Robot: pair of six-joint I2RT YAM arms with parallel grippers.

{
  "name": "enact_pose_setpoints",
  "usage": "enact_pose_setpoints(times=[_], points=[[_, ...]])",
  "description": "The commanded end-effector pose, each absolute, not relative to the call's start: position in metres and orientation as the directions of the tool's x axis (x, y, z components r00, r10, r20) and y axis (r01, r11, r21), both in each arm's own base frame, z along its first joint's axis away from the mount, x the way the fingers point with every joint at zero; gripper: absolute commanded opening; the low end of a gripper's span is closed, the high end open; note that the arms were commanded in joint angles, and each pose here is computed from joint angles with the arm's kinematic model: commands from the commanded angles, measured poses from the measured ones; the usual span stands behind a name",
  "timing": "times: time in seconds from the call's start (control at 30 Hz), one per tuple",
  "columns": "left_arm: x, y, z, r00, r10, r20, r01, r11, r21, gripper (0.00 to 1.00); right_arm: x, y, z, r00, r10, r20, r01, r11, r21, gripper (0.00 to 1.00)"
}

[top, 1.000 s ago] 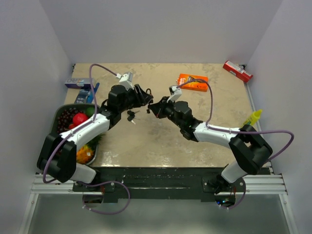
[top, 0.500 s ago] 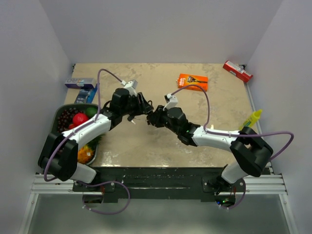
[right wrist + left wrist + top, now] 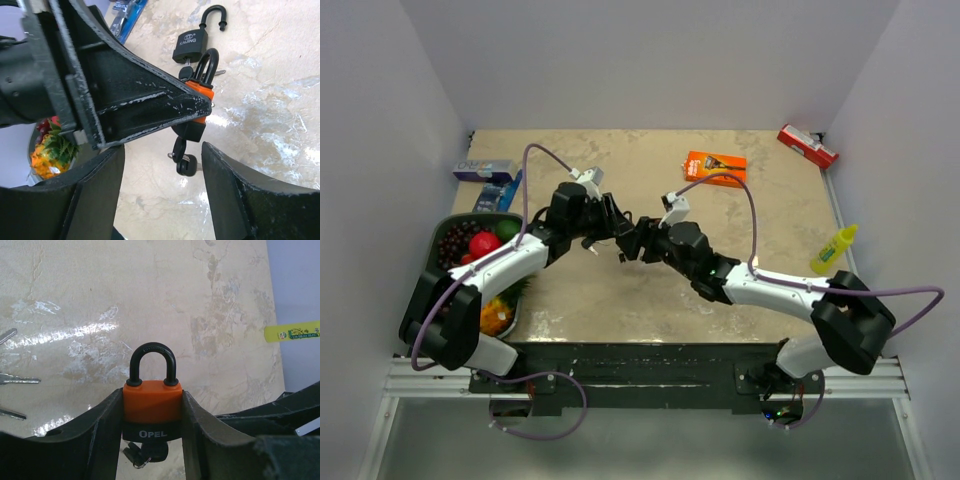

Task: Unlock with the key

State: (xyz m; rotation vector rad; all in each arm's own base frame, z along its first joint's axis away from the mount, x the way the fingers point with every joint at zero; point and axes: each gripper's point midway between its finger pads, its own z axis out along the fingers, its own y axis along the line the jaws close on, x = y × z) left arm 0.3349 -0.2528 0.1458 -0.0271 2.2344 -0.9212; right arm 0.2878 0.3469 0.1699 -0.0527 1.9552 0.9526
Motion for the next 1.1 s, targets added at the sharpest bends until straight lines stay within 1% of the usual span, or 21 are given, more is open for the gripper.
enact_pose_setpoints(times=[0.0, 0.1, 0.23, 0.3, 0.47, 0.67, 0.83, 1.07], points=[[0.341, -0.255, 0.168, -0.708, -0.297, -0.641, 0.28, 0.715, -0.64, 0.0, 0.286, 0.331, 0.173, -0.533, 0.319, -0.784, -0.388, 0.732, 0.561, 0.67], [0.341, -0.256, 0.17, -0.707, -0.297, -0.642, 0.283, 0.713, -0.642, 0.0, 0.284, 0.33, 0.168, -0.546, 0.309, -0.779, -0.382, 0.735, 0.56, 0.67], [0.34, -0.256, 0.169, -0.708, -0.298, -0.64, 0.281, 0.713, -0.642, 0.0, 0.279, 0.334, 0.158, -0.574, 0.299, -0.762, -0.387, 0.721, 0.575, 0.63], [0.34, -0.256, 0.169, -0.709, -0.295, -0.64, 0.284, 0.712, -0.643, 0.0, 0.278, 0.337, 0.155, -0.586, 0.297, -0.754, -0.392, 0.71, 0.585, 0.58], [0.34, -0.256, 0.171, -0.706, -0.298, -0.642, 0.286, 0.709, -0.644, 0.0, 0.278, 0.347, 0.159, -0.596, 0.298, -0.746, -0.414, 0.682, 0.603, 0.53], [0.339, -0.256, 0.171, -0.708, -0.297, -0.64, 0.288, 0.707, -0.646, 0.0, 0.278, 0.353, 0.158, -0.607, 0.304, -0.734, -0.414, 0.667, 0.619, 0.46], [0.339, -0.257, 0.172, -0.709, -0.298, -0.639, 0.289, 0.704, -0.649, 0.0, 0.279, 0.355, 0.159, -0.602, 0.311, -0.736, -0.42, 0.661, 0.622, 0.37], [0.338, -0.257, 0.171, -0.71, -0.297, -0.638, 0.288, 0.705, -0.648, 0.0, 0.284, 0.359, 0.159, -0.603, 0.309, -0.736, -0.414, 0.667, 0.619, 0.32]])
